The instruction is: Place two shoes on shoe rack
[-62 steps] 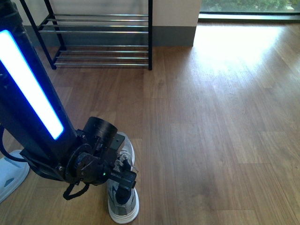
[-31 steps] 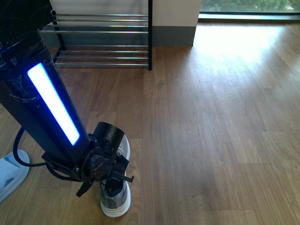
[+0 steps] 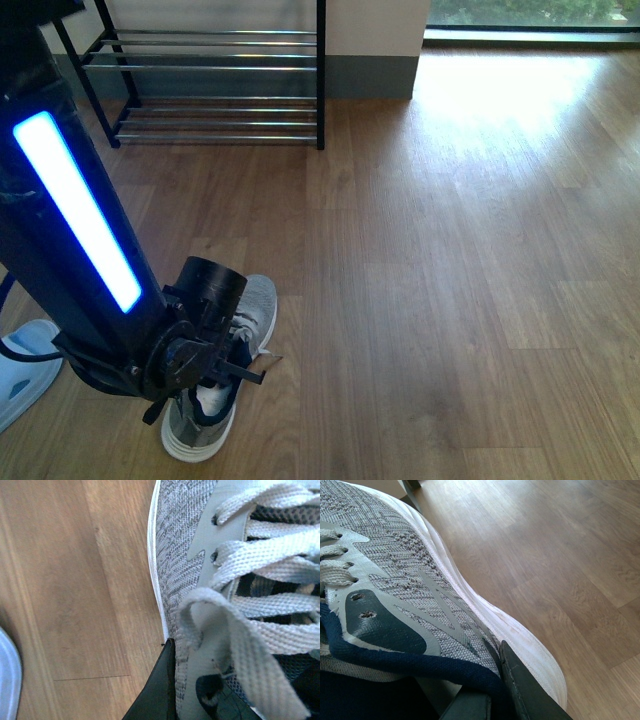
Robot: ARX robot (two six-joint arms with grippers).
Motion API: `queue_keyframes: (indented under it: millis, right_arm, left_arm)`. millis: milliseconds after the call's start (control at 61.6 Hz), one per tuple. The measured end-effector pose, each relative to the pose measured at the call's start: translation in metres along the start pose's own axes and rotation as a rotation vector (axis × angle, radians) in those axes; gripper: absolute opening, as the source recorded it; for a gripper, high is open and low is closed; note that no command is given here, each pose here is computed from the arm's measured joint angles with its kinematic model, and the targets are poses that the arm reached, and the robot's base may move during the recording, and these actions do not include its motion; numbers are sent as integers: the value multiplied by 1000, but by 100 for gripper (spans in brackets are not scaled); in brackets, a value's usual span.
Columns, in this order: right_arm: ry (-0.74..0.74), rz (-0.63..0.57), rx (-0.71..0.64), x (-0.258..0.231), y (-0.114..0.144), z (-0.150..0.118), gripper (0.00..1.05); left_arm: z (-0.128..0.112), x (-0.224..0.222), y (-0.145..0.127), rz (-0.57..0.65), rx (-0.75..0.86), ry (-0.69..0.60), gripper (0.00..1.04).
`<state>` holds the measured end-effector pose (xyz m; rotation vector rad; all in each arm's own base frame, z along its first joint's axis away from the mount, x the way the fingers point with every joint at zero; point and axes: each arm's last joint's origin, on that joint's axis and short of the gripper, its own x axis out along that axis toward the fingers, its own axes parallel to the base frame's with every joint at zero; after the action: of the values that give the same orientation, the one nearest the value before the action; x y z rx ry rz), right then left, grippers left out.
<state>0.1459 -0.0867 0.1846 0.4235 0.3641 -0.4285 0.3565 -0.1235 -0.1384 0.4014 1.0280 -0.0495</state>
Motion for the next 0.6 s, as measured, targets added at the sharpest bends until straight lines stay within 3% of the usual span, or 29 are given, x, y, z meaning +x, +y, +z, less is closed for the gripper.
queue_keyframes:
  millis: [260,373,601]
  right_arm:
    - [0,0,0,0,0,0,2]
    - [-1,-2,0,0,0,0,2]
    - [0,0,0,0,0,0,2]
  left_arm:
    - [15,-75,40,45,-101,-173,2]
    - [7,-138,59,111,-174,-206,2]
    - [-11,-237,77,110,-251,-252,2]
